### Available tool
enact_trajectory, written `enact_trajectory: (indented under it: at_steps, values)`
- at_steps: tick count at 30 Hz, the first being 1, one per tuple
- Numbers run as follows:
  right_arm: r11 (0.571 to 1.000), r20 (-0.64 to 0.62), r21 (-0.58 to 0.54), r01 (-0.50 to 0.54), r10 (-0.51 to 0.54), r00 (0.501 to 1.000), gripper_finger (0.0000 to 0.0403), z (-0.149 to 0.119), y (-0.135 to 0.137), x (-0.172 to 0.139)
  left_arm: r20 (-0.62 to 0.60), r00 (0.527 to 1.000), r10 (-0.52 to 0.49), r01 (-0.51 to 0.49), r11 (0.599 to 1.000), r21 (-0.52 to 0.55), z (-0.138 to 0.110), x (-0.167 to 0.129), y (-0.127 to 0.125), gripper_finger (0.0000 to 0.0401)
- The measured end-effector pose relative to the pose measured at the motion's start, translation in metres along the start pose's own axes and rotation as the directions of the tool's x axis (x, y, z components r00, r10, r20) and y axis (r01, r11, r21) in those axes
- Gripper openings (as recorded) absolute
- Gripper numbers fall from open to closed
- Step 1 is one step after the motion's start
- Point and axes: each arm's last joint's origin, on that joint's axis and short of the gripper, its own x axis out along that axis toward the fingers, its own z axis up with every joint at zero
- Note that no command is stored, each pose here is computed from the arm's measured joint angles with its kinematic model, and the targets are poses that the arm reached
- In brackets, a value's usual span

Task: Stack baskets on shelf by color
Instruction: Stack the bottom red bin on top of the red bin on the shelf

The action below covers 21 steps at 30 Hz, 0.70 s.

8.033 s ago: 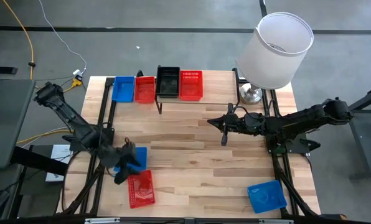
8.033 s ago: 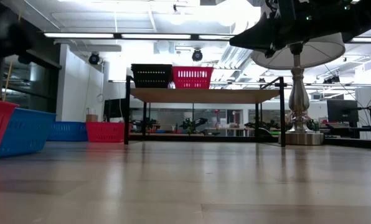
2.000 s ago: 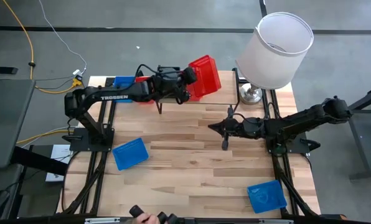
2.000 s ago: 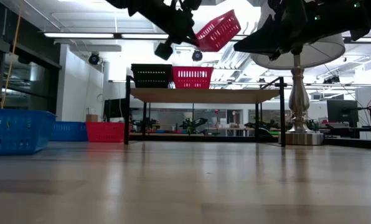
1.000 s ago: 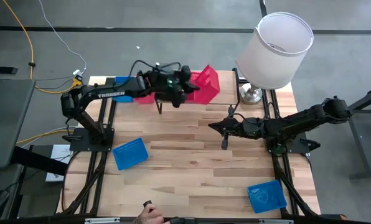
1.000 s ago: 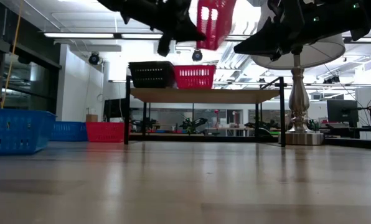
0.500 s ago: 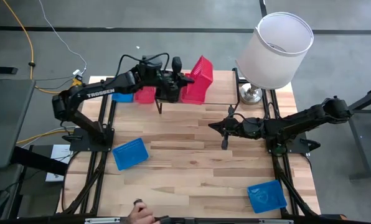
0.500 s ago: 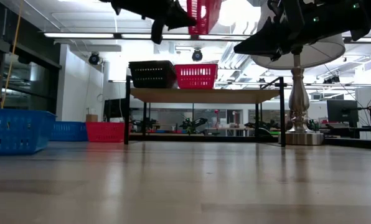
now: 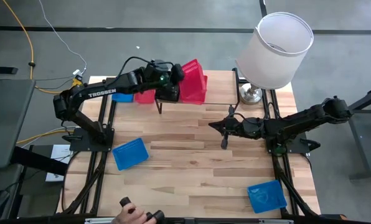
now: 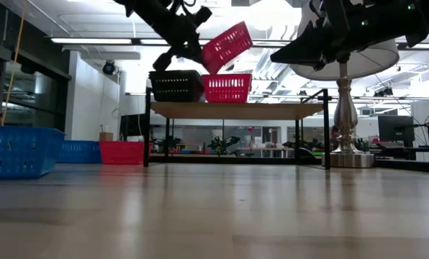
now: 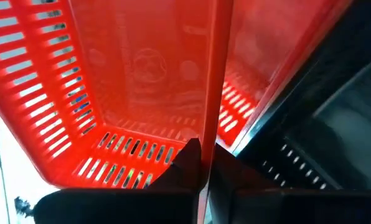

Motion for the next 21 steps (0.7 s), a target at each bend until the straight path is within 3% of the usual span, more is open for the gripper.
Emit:
enact_trajectory:
  at_steps: [14,21]
  values:
    - [1.0,0.0,0.012,0.001,-0.001,1.0,0.0,0.0,0.0,0.0,-0.049,0.997,-0.063,0.074,0.965,0.253,0.015,0.02,-0.007,0.0006]
    - [1.0,-0.003,0.01,0.001,-0.001,1.0,0.0,0.0,0.0,0.0,-0.066,0.995,-0.081,0.096,0.959,0.267,0.018,0.03,-0.01,0.0008]
